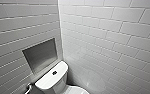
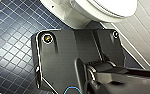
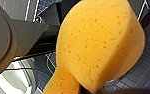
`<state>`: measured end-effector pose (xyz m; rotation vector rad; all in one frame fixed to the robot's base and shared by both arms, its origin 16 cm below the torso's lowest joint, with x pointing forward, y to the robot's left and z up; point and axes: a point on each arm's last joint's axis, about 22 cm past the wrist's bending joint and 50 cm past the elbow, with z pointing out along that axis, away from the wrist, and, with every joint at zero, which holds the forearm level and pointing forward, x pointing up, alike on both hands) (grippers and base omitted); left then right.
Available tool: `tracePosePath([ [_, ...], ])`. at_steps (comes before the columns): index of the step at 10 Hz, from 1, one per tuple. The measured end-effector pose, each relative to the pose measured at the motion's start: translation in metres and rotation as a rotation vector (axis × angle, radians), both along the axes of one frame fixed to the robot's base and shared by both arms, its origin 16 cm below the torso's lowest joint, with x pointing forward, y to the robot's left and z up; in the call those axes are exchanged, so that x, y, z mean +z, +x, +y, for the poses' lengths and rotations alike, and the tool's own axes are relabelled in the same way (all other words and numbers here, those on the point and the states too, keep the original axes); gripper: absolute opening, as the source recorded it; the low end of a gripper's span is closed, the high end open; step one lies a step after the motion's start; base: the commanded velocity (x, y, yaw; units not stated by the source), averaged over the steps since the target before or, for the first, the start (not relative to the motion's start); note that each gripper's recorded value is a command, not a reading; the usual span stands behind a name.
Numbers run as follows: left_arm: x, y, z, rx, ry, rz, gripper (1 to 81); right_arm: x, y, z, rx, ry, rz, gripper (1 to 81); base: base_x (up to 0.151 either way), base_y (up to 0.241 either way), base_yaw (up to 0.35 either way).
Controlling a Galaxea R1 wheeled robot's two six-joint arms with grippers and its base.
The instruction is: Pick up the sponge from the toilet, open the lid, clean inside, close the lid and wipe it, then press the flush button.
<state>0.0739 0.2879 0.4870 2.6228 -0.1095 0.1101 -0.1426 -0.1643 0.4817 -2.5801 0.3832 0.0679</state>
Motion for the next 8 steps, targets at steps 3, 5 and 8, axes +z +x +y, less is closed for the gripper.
tracePosePath([
  [3,-0.019,-0.020,-0.043,-0.003,-0.017,-0.063,1.0,-0.006,0.026,-0.002,0.002,-0.009,-0.075,1.0,0.000,0.000,0.000],
  [5,-0.031,-0.044,-0.050,-0.011,0.005,-0.066,1.0,-0.007,0.028,0.001,0.003,-0.007,-0.092,1.0,0.000,0.000,0.000],
  [8,-0.046,-0.068,-0.073,-0.012,0.020,-0.051,1.0,-0.010,0.026,0.011,0.008,-0.005,-0.090,1.0,0.000,0.000,0.000],
])
